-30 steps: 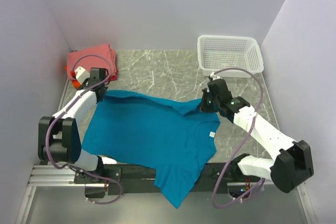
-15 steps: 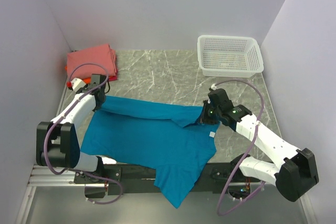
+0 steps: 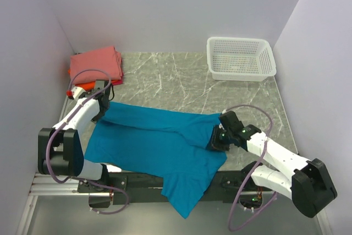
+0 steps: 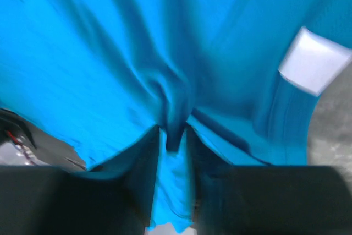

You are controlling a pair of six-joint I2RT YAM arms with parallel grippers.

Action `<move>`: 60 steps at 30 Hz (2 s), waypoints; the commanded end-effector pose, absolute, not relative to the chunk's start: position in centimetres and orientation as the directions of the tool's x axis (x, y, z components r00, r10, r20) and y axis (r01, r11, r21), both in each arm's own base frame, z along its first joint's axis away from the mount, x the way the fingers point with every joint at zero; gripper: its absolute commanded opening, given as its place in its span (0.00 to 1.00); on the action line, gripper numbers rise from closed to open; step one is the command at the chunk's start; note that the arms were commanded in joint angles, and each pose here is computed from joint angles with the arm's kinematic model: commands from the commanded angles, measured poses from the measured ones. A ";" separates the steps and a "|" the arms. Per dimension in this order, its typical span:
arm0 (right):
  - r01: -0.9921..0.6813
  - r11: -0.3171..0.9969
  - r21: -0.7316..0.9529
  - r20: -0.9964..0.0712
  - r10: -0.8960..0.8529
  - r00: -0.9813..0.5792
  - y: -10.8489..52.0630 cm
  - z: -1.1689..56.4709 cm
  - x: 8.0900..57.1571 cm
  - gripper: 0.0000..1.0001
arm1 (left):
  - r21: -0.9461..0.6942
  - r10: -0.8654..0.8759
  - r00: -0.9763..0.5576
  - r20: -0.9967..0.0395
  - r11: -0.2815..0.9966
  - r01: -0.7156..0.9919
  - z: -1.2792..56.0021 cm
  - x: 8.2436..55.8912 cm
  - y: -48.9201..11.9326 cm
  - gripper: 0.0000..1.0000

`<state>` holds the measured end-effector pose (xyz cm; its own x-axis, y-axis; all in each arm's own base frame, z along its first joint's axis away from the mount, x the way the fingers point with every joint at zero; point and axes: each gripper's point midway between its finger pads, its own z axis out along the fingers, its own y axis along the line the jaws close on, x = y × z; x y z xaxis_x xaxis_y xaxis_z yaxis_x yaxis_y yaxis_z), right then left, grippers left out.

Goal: Fold and stack the t-shirts
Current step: Fold the tshirt

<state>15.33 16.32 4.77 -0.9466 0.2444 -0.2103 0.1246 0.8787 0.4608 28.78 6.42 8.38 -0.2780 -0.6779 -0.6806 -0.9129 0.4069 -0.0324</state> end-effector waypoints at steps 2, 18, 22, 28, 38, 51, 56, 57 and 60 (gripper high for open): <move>0.086 0.843 0.531 -0.264 0.260 -0.929 17.1 5.7 15.6 0.39 | -0.083 -0.686 -0.175 -0.706 0.326 -0.942 10.1 28.4 7.4 0.61; 0.042 0.921 0.388 -0.555 0.270 -0.787 16.3 11.8 27.7 0.86 | -0.437 -0.733 -0.291 -0.615 0.624 -0.648 13.1 36.9 0.4 1.00; 0.087 0.936 0.340 -0.537 0.270 -0.800 15.2 8.5 30.5 0.85 | -0.372 -0.713 -0.360 -0.602 0.649 -0.663 9.7 38.7 0.2 1.00; 0.148 0.949 0.280 -0.419 0.259 -0.870 13.7 2.8 30.4 0.83 | -0.284 -0.724 -0.420 -0.547 0.632 -0.721 4.7 37.8 0.5 0.99; 0.223 0.916 0.333 -0.252 0.314 -0.915 12.6 -0.7 29.9 0.81 | -0.253 -0.759 -0.432 -0.487 0.596 -0.762 2.8 37.1 0.1 0.99; 0.380 0.874 0.304 -0.279 0.463 -0.841 6.4 1.7 38.8 0.81 | -0.293 -0.779 -0.461 -0.425 0.601 -0.744 2.1 40.8 -4.2 0.99; 0.365 0.891 0.270 -0.378 0.447 -0.811 3.7 3.0 41.3 0.81 | -0.315 -0.776 -0.468 -0.422 0.610 -0.727 2.3 42.5 -4.9 0.99; 0.344 0.898 0.275 -0.411 0.434 -0.802 3.6 3.3 42.2 0.81 | -0.310 -0.775 -0.468 -0.425 0.611 -0.729 2.3 42.6 -4.9 1.00; 0.312 0.916 0.252 -0.446 0.397 -0.802 3.1 4.3 43.5 0.81 | -0.319 -0.758 -0.469 -0.453 0.629 -0.708 3.7 43.7 -4.9 0.99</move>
<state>41.20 4.62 3.18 -0.8140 0.4539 -0.3625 0.3519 0.8818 0.3139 43.32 -4.14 3.64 -0.4472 -0.7575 -0.4757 -0.7157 0.6220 -0.3177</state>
